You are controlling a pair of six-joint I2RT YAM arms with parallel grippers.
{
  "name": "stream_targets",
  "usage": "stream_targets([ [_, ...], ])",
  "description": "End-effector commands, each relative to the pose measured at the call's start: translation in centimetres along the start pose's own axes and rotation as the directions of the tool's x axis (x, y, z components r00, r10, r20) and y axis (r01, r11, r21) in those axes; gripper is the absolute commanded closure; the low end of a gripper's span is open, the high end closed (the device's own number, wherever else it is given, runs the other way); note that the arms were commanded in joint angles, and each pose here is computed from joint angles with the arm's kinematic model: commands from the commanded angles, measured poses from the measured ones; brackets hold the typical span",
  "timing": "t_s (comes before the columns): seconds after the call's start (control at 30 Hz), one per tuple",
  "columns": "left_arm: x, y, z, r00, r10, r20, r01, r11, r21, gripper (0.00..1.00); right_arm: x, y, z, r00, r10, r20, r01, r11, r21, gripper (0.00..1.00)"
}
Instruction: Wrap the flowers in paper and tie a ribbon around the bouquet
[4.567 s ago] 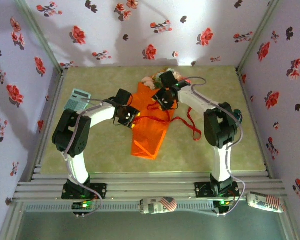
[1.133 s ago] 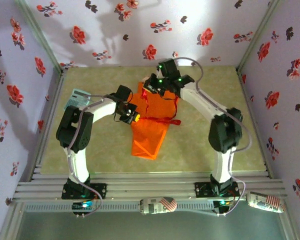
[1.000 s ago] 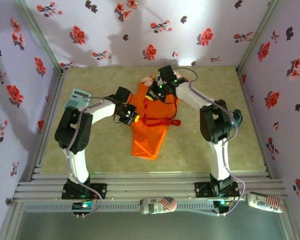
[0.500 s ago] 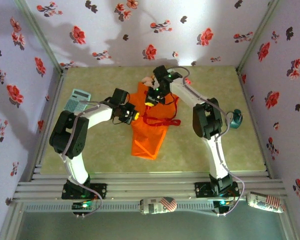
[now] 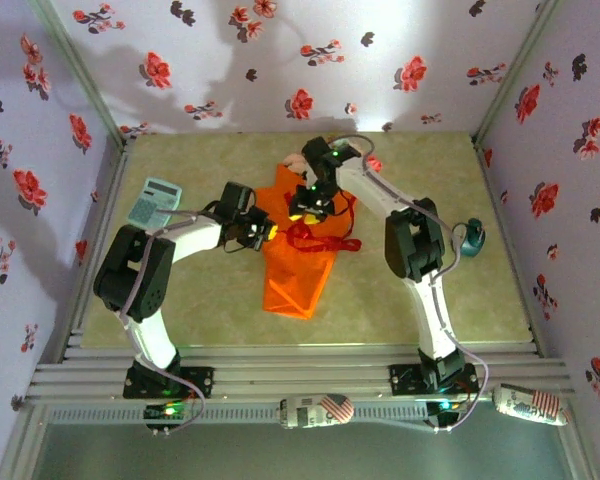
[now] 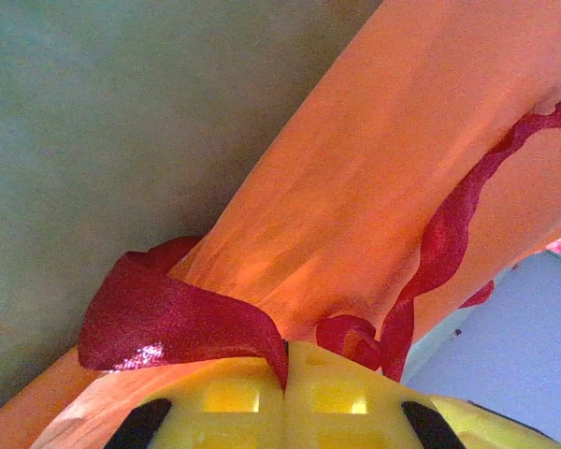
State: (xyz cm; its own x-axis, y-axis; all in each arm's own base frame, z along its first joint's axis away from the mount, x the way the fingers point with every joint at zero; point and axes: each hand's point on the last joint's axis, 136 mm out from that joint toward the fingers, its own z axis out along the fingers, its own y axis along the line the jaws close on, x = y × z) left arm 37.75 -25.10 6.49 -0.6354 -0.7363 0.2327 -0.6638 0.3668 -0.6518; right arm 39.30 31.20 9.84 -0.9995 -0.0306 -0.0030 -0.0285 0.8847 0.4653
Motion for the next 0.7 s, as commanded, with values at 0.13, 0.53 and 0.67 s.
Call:
stream_targets([
  [0.13, -0.1, -0.9, -0.9, 1.000, -0.001, 0.009, 0.001, 0.999, 0.040, 1.00, -4.4, -1.4, -3.0, 0.987, 0.037, 0.159, -0.046, 0.998, 0.051, 0.60],
  [0.53, -0.1, -1.8, -1.4, 1.000, 0.016, 0.014, -0.017, 0.996, 0.089, 1.00, -5.8, 1.8, 3.7, 0.997, 0.011, 0.078, -0.011, 1.000, -0.004, 1.00],
  [0.67, 0.0, -2.3, -1.8, 0.999, 0.035, 0.018, -0.037, 0.992, 0.118, 1.00, -4.0, 3.2, 4.6, 0.999, -0.030, 0.014, 0.030, 0.998, -0.059, 1.00],
])
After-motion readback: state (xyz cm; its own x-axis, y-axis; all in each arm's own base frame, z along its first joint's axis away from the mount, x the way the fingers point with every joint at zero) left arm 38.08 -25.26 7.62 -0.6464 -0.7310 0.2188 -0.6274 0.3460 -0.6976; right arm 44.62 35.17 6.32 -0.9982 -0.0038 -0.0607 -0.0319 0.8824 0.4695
